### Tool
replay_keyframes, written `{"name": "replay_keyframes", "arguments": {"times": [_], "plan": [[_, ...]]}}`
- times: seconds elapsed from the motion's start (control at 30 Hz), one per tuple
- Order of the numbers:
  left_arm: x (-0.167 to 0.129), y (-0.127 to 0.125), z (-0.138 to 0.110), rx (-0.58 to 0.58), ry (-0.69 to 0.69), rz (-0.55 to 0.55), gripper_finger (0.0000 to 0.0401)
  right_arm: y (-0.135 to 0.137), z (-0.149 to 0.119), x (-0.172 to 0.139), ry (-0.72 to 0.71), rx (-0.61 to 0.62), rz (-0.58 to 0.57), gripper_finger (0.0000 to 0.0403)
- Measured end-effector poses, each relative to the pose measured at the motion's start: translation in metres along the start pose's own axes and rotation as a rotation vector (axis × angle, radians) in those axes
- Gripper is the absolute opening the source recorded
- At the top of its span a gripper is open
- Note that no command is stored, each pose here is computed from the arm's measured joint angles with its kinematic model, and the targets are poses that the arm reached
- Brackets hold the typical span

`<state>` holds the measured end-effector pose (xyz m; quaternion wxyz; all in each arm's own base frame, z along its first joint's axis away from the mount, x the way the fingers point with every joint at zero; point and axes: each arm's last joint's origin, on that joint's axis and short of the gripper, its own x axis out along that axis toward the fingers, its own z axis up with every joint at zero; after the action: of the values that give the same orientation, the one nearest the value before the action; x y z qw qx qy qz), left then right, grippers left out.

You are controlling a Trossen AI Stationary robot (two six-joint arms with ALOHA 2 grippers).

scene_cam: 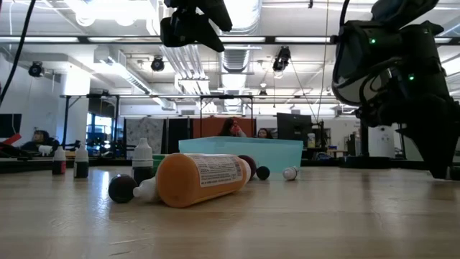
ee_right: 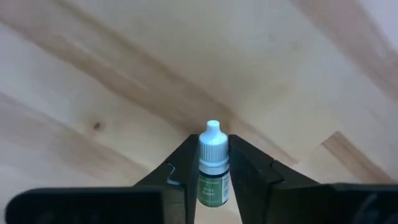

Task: Pick & Place food coloring
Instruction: Adjust the green small food coloring bottle

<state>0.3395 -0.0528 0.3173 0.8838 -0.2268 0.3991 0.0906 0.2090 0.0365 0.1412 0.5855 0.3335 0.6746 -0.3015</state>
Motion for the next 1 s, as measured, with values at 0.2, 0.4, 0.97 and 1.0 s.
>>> {"name": "replay_keyframes", "arguments": {"times": [0.2, 0.4, 0.97, 1.0], "plan": [[0.000, 0.000, 0.000, 0.007, 0.000, 0.000, 0.0147, -0.002, 0.006, -0.001, 0.034, -0.008, 0.033, 0.0091], [0.000, 0.000, 0.000, 0.008, 0.000, 0.000, 0.0147, 0.006, 0.015, -0.009, -0.167, -0.038, 0.087, 0.0050], [0.000, 0.000, 0.000, 0.016, 0.000, 0.000, 0.0147, 0.002, 0.015, -0.014, -0.013, 0.032, 0.125, 0.0108], [0.000, 0.000, 0.000, 0.016, 0.000, 0.000, 0.0147, 0.002, 0.015, -0.012, -0.014, 0.022, 0.124, 0.0118]]}}
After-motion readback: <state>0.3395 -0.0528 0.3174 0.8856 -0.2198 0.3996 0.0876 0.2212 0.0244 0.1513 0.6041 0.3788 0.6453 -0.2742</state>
